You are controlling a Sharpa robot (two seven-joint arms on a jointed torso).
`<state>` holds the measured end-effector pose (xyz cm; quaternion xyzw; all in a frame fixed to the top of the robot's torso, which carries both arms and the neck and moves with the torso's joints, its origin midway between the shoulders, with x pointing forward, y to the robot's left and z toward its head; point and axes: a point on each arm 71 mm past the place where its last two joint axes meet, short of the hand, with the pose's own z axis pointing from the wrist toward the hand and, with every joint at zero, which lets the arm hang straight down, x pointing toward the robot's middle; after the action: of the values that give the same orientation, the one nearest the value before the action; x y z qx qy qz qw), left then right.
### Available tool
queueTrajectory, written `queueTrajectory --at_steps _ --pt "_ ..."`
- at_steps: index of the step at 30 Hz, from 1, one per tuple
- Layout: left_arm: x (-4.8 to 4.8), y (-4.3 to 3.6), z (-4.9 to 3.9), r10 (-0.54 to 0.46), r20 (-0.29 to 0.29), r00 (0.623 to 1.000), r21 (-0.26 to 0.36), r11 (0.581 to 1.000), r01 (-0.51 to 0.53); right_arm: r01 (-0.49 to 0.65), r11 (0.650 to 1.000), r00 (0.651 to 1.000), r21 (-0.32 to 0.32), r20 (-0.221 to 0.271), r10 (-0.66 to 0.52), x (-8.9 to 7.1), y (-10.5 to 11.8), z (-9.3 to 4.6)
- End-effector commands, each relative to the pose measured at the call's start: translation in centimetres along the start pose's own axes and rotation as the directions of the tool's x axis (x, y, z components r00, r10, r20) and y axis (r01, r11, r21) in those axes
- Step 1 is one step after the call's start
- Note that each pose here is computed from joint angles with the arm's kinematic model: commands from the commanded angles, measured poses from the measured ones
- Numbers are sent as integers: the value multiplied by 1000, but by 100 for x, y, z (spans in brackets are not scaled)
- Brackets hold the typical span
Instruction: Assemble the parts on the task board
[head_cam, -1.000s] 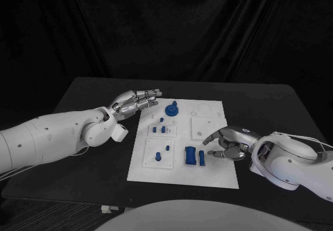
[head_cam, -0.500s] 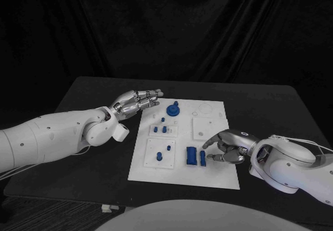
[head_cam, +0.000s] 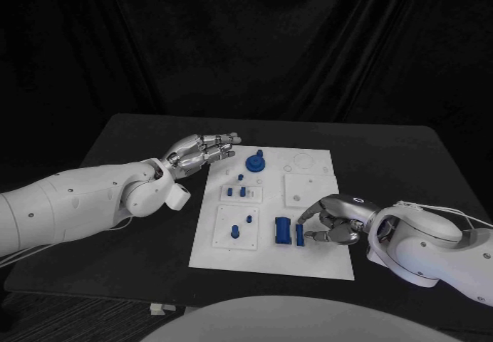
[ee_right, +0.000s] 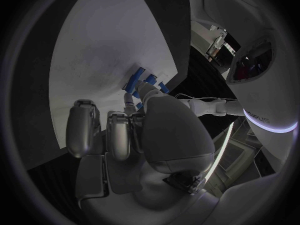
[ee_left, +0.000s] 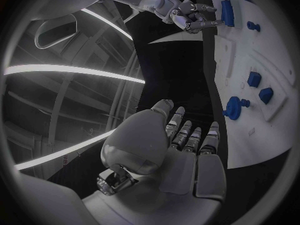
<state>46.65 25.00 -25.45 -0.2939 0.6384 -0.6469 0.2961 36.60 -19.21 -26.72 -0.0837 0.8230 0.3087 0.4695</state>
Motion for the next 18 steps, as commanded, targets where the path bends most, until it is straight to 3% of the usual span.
queueTrajectory --at_steps 1,7,18 --pt "14 -5 4 -13 -6 1000 11 1000 13 8 1000 1000 4 -23 -8 37 3 1" --pt "16 -4 5 -13 -6 1000 11 1000 13 37 999 999 9 -28 -37 45 5 1" --pt "17 -4 -2 -14 -7 1000 10 1000 14 278 960 960 36 26 -279 29 36 -4"
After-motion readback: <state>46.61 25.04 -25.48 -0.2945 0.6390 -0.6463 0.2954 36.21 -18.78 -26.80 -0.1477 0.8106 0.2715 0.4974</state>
